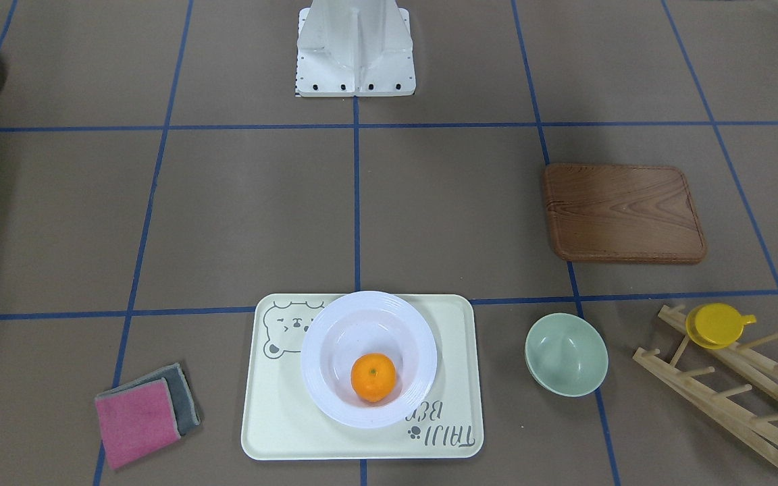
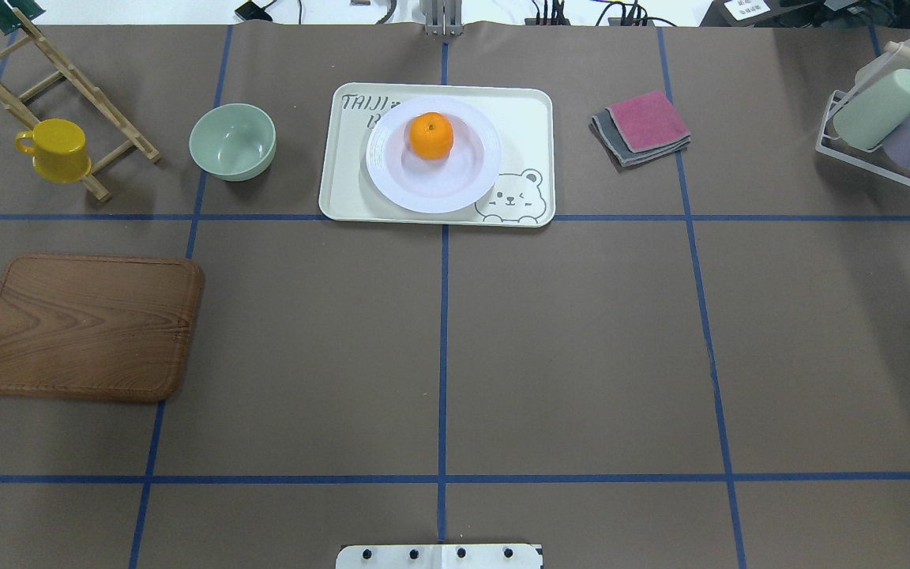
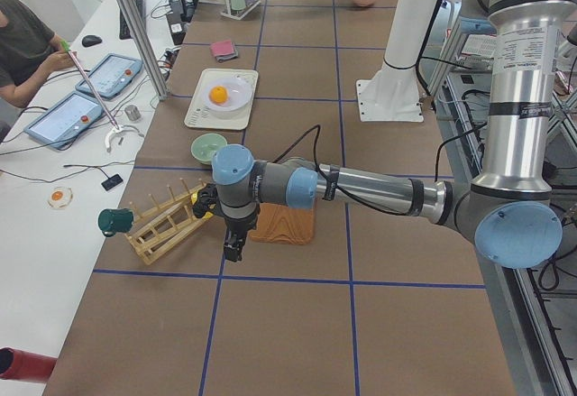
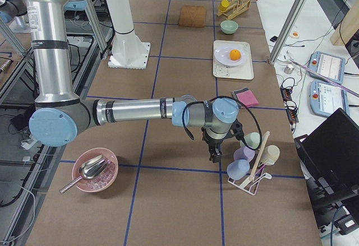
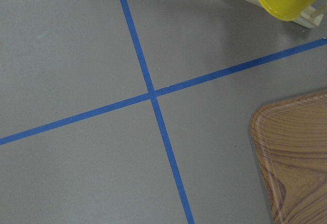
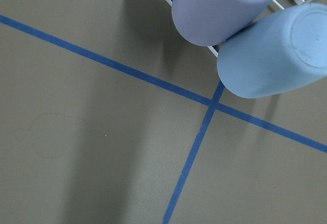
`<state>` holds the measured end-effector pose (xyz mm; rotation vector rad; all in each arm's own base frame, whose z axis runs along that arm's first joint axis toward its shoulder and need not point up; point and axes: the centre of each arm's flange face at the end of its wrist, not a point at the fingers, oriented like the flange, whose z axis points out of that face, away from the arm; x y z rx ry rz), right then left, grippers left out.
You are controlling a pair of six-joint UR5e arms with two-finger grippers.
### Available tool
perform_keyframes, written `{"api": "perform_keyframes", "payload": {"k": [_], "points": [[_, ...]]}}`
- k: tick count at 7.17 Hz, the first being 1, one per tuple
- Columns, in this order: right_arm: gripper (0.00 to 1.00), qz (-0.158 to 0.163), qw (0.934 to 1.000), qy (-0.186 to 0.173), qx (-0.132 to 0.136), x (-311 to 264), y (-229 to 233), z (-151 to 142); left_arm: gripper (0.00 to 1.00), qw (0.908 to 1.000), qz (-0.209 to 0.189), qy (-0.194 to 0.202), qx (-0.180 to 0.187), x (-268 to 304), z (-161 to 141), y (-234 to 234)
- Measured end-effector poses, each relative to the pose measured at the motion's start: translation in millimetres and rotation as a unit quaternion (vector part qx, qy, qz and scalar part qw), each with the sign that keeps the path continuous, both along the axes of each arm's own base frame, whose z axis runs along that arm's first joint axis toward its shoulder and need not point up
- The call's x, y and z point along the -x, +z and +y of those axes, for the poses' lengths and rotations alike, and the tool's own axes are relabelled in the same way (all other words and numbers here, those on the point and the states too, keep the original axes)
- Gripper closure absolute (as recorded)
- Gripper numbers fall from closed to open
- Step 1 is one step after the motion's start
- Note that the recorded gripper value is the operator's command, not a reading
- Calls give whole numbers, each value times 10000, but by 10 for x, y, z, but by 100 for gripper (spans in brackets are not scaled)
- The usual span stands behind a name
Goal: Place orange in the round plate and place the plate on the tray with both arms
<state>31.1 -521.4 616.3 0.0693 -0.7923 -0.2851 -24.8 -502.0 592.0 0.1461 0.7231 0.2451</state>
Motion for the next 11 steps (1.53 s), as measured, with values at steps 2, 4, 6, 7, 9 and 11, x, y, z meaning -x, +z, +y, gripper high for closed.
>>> {"api": "perform_keyframes", "payload": {"k": [2, 4, 6, 7, 9, 11], "points": [[0, -45, 9990, 318, 311, 9, -27, -13, 0, 9996, 27, -215, 196, -7, -22, 5], [0, -43, 9977, 495, 457, 11, -65, -48, 0, 9992, 25, -269, 280, -9, -35, 52], [0, -29, 9967, 603, 542, 12, -86, -77, 0, 9985, 33, -392, 388, -15, -62, 46], [0, -27, 9965, 619, 554, 12, -88, -83, 0, 9966, 82, -614, 540, -23, -106, -20], [0, -17, 9965, 626, 559, 11, -88, -89, 0, 9905, 266, -1012, 890, -49, -148, -111], [0, -2, 9966, 628, 539, 10, -106, -112, 0, 9887, 310, -1101, 969, -54, -151, -107]]}}
